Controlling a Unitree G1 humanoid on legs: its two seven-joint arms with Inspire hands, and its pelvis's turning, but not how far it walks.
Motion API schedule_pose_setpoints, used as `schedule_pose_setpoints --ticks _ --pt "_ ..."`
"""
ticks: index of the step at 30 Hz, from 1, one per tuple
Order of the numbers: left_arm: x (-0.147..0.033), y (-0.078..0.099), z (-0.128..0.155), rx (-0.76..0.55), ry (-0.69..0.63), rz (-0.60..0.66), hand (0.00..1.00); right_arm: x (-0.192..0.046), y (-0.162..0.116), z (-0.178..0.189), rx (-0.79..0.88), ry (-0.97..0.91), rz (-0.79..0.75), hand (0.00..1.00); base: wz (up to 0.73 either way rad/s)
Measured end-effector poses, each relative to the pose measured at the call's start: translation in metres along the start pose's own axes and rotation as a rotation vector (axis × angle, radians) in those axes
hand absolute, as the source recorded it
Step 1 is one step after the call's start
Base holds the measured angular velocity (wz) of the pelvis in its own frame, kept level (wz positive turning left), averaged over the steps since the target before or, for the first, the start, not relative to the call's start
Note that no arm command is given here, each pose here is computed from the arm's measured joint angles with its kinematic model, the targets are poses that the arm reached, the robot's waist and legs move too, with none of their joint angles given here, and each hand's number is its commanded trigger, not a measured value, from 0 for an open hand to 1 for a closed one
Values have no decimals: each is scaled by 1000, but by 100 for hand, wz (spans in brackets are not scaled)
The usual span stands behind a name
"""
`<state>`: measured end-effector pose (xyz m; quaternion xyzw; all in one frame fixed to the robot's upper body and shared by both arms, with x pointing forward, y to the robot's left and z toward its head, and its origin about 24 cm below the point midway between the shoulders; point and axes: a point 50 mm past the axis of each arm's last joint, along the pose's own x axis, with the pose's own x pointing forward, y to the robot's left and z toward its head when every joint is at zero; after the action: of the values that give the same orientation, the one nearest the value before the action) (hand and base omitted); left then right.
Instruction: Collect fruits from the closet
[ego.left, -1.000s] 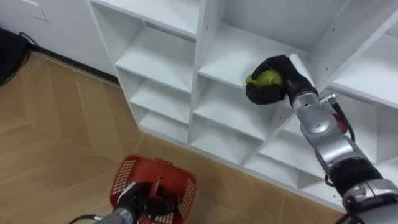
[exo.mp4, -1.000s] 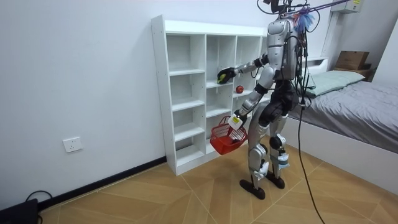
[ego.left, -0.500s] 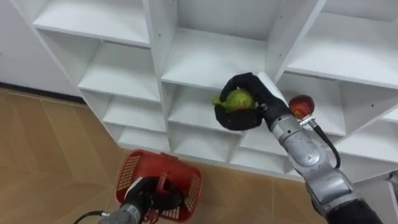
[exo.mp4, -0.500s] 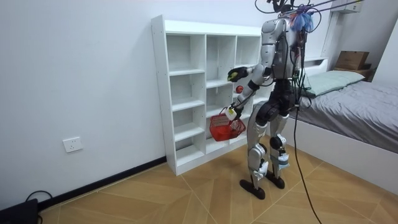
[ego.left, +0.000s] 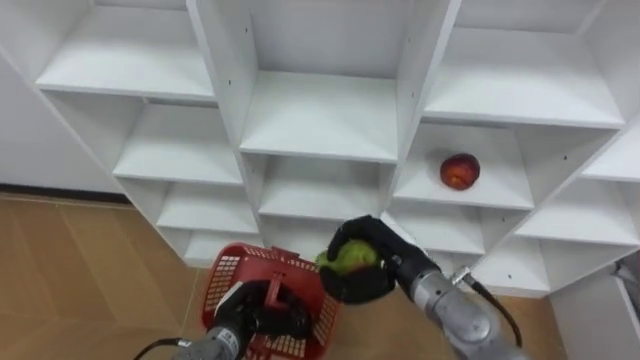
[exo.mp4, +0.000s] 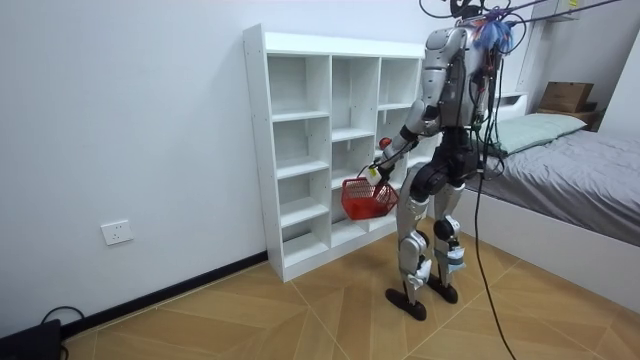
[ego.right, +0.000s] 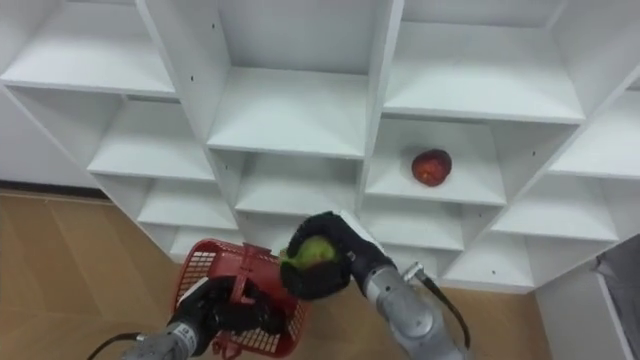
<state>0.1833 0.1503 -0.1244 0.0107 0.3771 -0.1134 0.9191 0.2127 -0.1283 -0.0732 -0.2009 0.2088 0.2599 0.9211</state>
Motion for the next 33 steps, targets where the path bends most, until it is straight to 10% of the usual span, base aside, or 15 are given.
schedule_pose_setpoints --ticks 33 --pt "1 -19 -2 45 7 -165 100 11 -5 -26 -2 169 -30 100 0"
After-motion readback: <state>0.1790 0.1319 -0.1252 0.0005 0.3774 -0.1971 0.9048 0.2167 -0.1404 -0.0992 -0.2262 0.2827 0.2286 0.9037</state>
